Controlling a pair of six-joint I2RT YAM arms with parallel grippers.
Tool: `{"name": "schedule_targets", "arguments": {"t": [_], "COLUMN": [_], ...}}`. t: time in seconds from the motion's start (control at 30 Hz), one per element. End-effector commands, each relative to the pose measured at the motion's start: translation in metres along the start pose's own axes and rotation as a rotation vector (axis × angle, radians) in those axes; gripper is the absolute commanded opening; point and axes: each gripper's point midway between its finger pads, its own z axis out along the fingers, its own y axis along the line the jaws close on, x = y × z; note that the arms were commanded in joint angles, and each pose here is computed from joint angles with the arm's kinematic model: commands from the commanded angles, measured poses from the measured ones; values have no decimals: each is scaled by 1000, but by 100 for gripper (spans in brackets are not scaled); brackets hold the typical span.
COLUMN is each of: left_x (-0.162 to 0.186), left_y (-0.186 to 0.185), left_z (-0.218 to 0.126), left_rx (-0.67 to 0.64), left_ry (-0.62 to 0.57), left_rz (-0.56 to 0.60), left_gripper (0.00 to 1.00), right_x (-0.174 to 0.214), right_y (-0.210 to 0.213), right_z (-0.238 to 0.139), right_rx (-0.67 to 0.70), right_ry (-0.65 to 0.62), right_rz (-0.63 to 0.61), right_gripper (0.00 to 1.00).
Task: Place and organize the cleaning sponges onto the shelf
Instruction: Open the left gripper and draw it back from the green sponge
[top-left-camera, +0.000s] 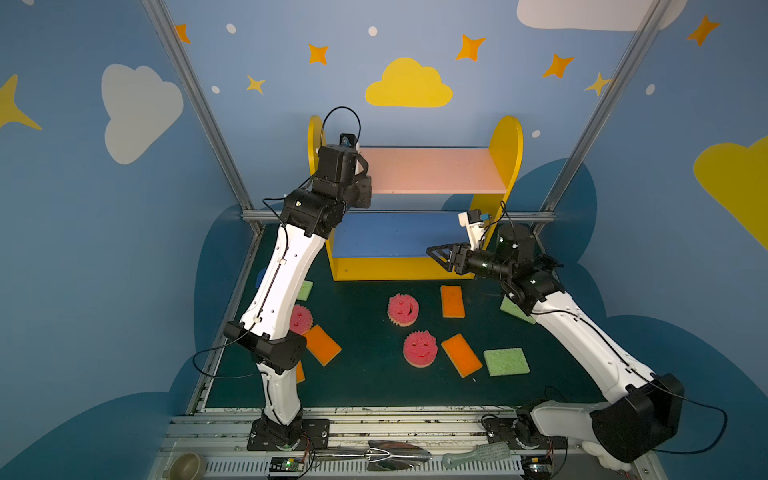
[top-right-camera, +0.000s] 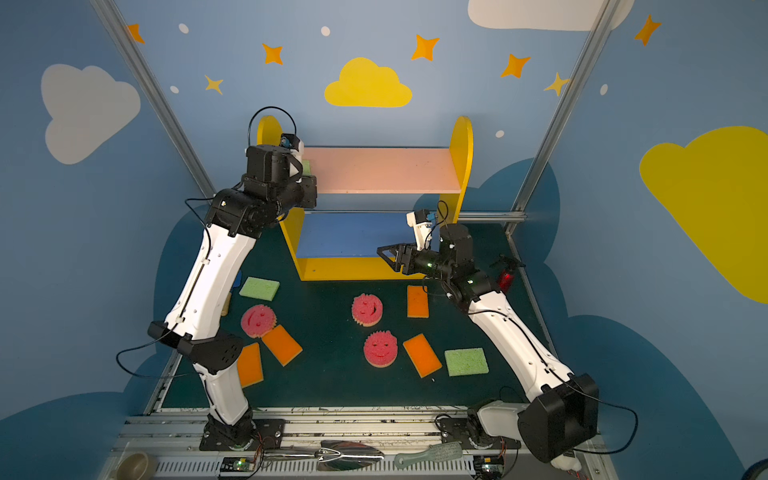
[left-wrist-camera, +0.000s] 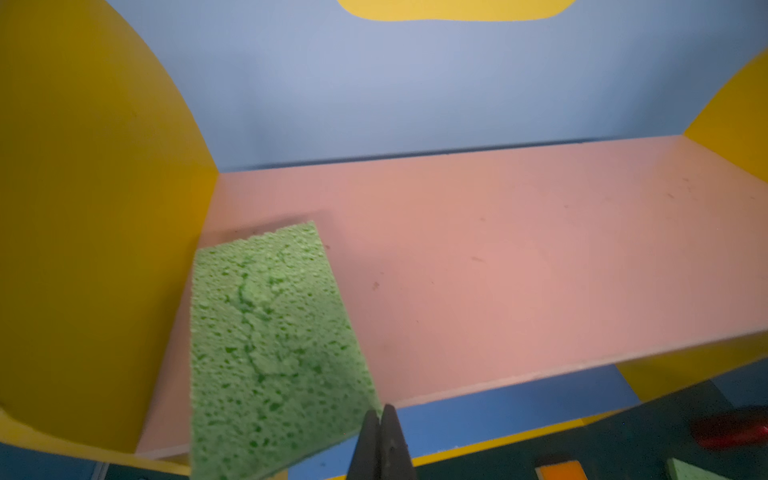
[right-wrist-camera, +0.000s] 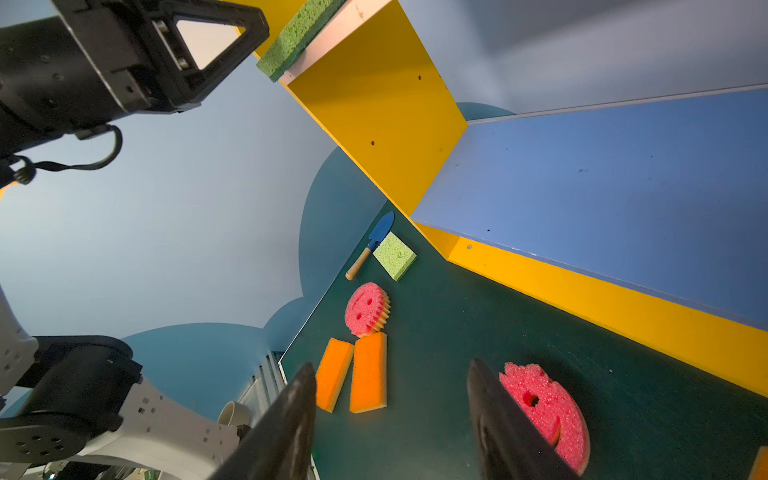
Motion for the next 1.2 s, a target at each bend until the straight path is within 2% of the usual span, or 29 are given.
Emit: {"name": "schedule_targets", "arguments": {"t": [0.0,0.5,0.7,1.17], "left_x": [-2,3,1,-7], "left_y": [2,22,35,36], "left_z": [0,26,24,9], "left_rx": [10,-20,-43,-40], "left_ry": [-13,46,42,12], "left_rz": [-23,-51,-67,-64], "left_gripper": [3,3,3,3], "right_x": [-4,-5,-4,-6], "right_y": [5,6,5,5], "right_z": [-2,-4,-2,-1], "right_rx": [-15,-14,-13,-14], "right_ry": [-7,-13,-8,-10], "right_rz": [-9,-19,-16,-13], "right_gripper": [59,60,60,61]}}
